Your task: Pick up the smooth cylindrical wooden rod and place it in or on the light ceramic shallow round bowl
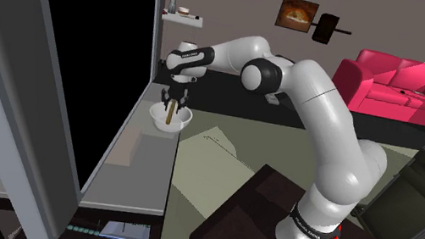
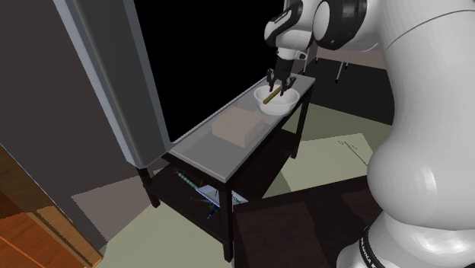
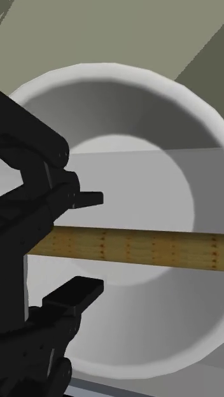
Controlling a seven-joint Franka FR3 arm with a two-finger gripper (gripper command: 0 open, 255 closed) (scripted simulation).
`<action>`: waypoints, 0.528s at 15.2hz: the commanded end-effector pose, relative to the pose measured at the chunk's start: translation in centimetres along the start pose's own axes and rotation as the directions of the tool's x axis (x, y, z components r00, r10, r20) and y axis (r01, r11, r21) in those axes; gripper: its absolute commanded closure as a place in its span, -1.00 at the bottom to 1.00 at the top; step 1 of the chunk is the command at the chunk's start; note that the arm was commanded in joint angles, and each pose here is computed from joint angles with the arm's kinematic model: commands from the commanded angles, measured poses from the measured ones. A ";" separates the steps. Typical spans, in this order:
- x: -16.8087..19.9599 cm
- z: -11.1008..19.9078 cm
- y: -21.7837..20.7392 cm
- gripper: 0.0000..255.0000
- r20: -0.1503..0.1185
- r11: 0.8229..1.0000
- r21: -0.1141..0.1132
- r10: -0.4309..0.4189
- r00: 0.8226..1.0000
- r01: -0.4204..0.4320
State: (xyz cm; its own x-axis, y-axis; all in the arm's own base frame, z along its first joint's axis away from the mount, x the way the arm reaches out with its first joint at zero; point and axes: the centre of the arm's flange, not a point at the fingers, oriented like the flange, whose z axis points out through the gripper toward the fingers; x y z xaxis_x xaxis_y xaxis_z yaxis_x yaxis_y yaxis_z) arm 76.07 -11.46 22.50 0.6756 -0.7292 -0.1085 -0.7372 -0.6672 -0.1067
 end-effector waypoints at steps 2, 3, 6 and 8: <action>0.0 0.1 0.0 -1.00 0.001 1.000 -0.001 0.000 1.000 0.000; 0.0 0.2 0.0 -1.00 0.001 1.000 -0.001 0.000 1.000 0.000; 0.0 -1.2 0.0 -1.00 0.001 1.000 -0.001 0.000 1.000 0.000; 0.0 -3.8 0.0 -1.00 0.001 1.000 -0.001 0.000 1.000 0.000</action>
State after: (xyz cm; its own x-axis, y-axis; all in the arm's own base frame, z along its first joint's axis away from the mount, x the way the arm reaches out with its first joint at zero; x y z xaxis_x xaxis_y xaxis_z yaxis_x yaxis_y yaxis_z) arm 75.95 -11.76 25.04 0.6758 -0.7290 -0.1094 -0.7371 -0.6673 -0.1063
